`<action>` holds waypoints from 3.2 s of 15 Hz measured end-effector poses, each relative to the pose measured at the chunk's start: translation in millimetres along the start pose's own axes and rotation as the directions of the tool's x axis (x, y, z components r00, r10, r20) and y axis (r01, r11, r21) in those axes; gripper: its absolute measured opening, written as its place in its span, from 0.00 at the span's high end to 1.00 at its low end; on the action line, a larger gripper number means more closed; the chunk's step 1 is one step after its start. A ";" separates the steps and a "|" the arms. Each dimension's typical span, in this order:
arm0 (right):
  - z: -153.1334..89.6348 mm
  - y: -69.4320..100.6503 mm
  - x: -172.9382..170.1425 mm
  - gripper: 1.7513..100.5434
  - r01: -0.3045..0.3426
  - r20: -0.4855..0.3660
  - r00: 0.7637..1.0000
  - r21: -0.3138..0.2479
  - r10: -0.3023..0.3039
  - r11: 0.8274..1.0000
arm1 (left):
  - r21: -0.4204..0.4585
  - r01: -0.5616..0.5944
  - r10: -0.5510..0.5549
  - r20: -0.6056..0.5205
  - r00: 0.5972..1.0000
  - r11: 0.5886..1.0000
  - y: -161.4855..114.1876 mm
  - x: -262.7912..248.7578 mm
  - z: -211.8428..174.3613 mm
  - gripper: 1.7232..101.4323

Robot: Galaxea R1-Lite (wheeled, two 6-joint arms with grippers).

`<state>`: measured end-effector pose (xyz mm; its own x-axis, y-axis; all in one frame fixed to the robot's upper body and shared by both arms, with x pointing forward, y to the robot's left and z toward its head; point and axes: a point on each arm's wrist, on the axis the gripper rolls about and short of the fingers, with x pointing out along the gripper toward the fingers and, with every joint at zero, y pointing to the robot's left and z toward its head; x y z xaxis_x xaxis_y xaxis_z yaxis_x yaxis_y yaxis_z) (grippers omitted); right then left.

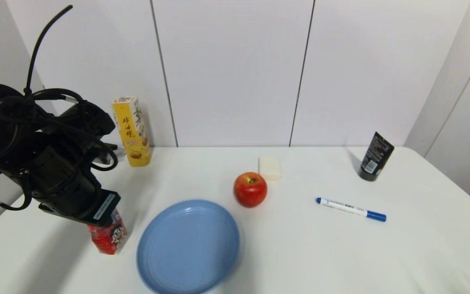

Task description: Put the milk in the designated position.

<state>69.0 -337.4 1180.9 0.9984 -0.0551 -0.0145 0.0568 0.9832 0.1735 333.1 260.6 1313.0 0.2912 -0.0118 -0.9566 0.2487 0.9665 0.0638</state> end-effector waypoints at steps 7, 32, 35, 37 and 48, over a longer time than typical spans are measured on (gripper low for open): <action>0.0 0.0 0.0 0.03 0.000 0.000 1.000 0.000 0.000 1.000 | 0.001 0.002 -0.002 0.002 1.000 1.000 -0.2 0.0 0.2 0.39; 0.0 0.0 0.0 0.03 0.000 0.000 1.000 0.000 0.000 1.000 | -0.210 -0.092 0.228 0.930 0.287 0.973 15.2 -23.2 -219.9 0.05; 0.0 0.0 0.0 0.03 0.000 0.000 1.000 0.000 0.000 1.000 | -0.226 -0.118 0.251 0.926 0.281 0.967 8.7 9.9 -255.2 0.05; 0.0 0.0 0.0 0.03 0.000 0.000 1.000 0.000 0.000 1.000 | -0.249 -0.144 0.281 0.918 0.282 0.958 5.8 21.9 -268.5 0.04; 0.0 0.0 0.0 0.03 0.000 0.000 1.000 0.000 0.000 1.000 | -0.269 -0.003 0.259 0.923 0.286 0.963 -3.7 46.5 -299.5 0.04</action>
<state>69.0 -337.4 1180.9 0.9984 -0.0551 -0.0140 0.0567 0.9832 0.1735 69.1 333.3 1183.1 0.9999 0.0104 0.0055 -0.0104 0.9999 -0.0119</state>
